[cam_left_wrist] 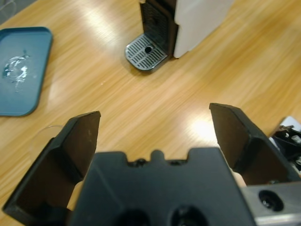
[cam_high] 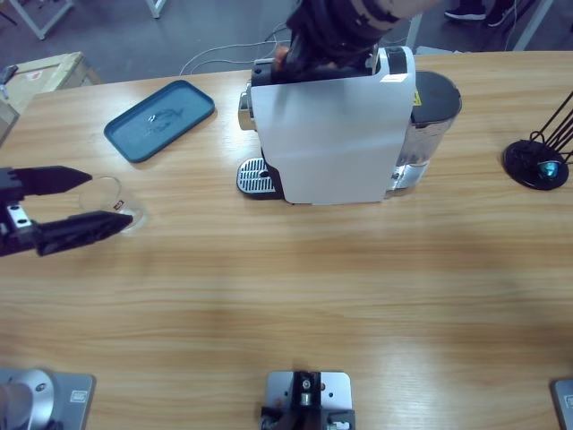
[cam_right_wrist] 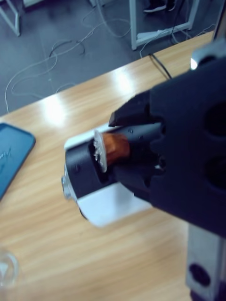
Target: Pour coffee
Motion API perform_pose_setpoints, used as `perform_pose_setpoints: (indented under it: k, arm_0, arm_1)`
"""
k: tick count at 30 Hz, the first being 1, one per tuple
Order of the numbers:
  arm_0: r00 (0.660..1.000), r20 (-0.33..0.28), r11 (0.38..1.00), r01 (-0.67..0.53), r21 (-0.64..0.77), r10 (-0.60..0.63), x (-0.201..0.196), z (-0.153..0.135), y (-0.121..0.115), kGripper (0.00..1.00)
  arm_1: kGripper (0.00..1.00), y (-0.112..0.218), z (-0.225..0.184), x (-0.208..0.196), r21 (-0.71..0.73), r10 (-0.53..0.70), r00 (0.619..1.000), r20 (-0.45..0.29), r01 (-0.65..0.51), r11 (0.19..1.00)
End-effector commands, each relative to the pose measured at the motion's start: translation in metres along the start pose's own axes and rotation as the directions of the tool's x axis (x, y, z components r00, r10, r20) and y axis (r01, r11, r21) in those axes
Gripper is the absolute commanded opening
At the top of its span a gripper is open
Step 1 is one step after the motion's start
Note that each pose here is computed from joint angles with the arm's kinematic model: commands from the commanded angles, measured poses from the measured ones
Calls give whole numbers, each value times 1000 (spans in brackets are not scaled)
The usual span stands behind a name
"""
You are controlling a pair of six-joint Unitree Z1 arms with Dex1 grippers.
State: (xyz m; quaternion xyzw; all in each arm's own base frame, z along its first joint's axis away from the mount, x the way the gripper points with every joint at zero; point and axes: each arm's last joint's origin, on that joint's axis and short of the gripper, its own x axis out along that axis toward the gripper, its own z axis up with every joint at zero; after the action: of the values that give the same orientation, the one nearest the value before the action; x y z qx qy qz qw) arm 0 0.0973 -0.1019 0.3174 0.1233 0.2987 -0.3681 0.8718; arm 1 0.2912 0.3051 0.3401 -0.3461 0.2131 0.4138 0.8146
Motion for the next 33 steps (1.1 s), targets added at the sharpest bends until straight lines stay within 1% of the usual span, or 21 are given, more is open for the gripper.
perform_pose_setpoints:
  k: [1,2,3,4,5,6,7,9,10,11,13,14,15,16,18,20,22,24,28,30,33]
  arm_0:
    - [999,-21,999,-45,-7,44,-2,-13,2,996]
    - [999,-23,999,-42,-7,41,-1,-13,2,995]
    - [999,-23,999,-41,-8,41,0,-12,2,996]
    - [999,-22,999,-40,-7,40,1,-12,1,996]
    - [999,-20,999,-40,-8,40,2,-10,2,996]
    - [999,-17,999,-39,-8,39,2,-9,1,996]
    - [999,-14,999,-38,-8,38,2,-8,1,996]
    - [999,-6,999,-38,-9,38,0,-8,1,996]
    - [999,-5,999,-36,-12,36,0,-9,1,996]
    - [999,-3,999,-34,-16,34,-1,-8,1,996]
    - [1000,6,1000,-26,-17,26,-3,-8,1,996]
    - [1000,13,1000,-25,-17,25,-4,-7,1,995]
    - [999,21,1000,-25,-17,25,-6,-7,1,995]
    - [999,26,1000,-25,-17,25,-7,-6,1,991]
    - [999,33,1000,-24,-18,24,-9,-6,1,991]
    - [999,31,1000,-23,-19,24,-9,-7,1,991]
    - [999,33,999,-22,-23,23,-9,-6,1,991]
    - [999,35,999,-21,-24,22,-10,-4,1,991]
    - [999,27,999,-22,-23,22,-10,-3,1,991]
    - [999,25,999,-20,-26,20,-10,-3,1,991]
    - [1000,21,999,-21,-27,22,-10,-3,1,991]
  arm_1:
    - [991,17,15,-28,12,-58,997,56,57,998]
    - [926,20,20,-39,13,-60,995,83,60,998]
    - [817,25,25,-50,11,-54,993,104,53,999]
    - [735,30,27,-58,8,-44,993,113,43,999]
    - [670,34,28,-65,8,-35,992,119,34,999]
    - [655,39,28,-73,17,-33,992,126,31,999]
    - [532,43,28,-80,26,-33,991,133,30,999]
    - [83,52,31,-93,59,-31,989,143,23,998]
    - [0,57,31,-100,82,-55,989,135,44,996]
    - [0,61,28,-107,128,-100,987,125,83,988]
    - [0,69,18,-117,289,-163,980,115,124,949]
    - [0,73,8,-120,395,-254,965,68,208,895]
    - [0,75,-2,-124,454,-308,951,33,260,852]
    - [0,74,-10,-130,506,-343,939,14,289,812]
    - [0,70,-21,-145,601,-410,912,-1,328,729]
    - [0,66,-22,-152,665,-458,889,-7,346,661]
    - [0,57,-21,-142,713,-489,872,-21,355,604]
    - [0,46,-21,-124,744,-498,867,-34,354,566]
    - [0,17,-22,-76,816,-462,887,-25,284,503]
    - [0,8,-27,-56,844,-441,897,-27,256,471]
    - [0,5,-23,-48,864,-408,913,31,181,469]
